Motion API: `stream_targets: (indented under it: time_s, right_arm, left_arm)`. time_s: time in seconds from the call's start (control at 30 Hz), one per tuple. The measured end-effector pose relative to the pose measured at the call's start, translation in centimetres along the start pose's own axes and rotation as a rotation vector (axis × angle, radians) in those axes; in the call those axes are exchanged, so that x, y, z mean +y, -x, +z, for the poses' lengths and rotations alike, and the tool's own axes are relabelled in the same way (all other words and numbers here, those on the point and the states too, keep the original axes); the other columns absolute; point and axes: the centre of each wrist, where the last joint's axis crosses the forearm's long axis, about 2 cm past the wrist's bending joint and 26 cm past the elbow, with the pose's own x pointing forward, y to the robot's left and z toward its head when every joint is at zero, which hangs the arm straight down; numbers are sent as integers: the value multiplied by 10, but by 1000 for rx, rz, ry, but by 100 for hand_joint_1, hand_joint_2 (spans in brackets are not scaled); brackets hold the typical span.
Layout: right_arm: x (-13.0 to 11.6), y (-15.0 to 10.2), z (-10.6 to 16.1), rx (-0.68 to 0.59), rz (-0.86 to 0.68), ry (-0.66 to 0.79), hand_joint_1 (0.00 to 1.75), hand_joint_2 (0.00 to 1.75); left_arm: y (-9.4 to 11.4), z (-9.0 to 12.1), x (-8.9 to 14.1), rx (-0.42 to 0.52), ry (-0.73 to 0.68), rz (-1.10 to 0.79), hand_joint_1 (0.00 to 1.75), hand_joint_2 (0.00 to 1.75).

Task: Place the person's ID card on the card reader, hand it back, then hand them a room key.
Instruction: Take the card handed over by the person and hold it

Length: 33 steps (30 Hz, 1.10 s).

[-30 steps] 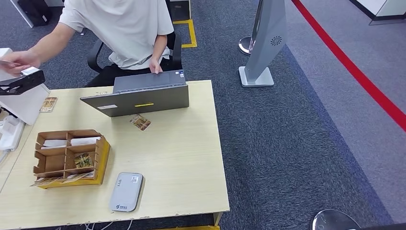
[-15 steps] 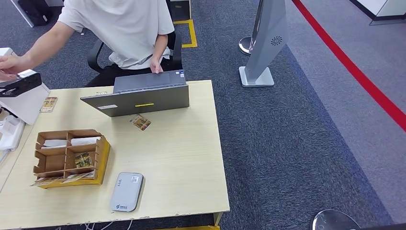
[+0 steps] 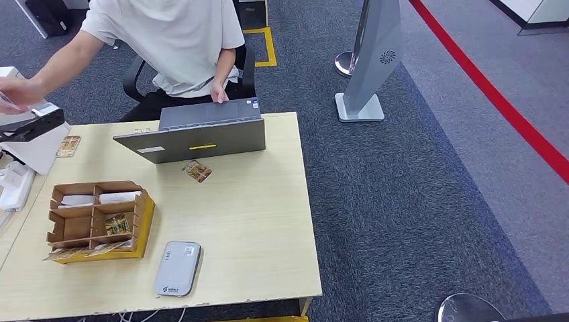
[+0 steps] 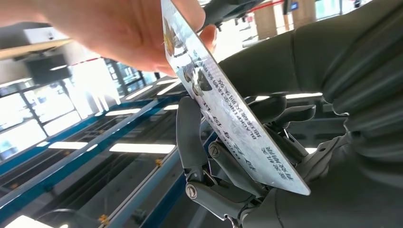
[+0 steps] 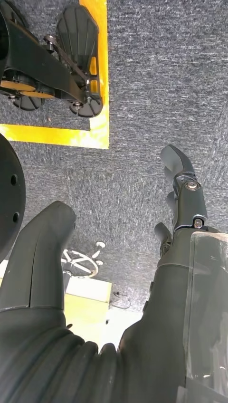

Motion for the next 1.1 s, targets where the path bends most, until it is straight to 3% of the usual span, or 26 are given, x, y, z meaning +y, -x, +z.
stream_targets:
  time_s: [0.17, 0.53, 0.7, 0.93, 1.1]
  right_arm:
    - [0, 0, 0, 0, -2, 0, 0, 175]
    - [0, 0, 0, 2, -14, 1, 0, 175]
    - [-1, 0, 0, 3, -24, 4, 0, 175]
    - [-1, 1, 0, 10, -60, 4, 0, 175]
    - [-1, 2, 0, 13, -69, 4, 0, 175]
  left_arm:
    - [-24, 8, -5, -60, -17, 8, 175, 175]
    - [-48, 13, -4, -133, -54, 24, 175, 175]
    - [-102, 33, -2, -260, -110, 63, 175, 175]
    - [-185, 79, 18, -445, -196, 157, 175, 175]
    - [-214, 99, 33, -514, -238, 206, 175, 175]
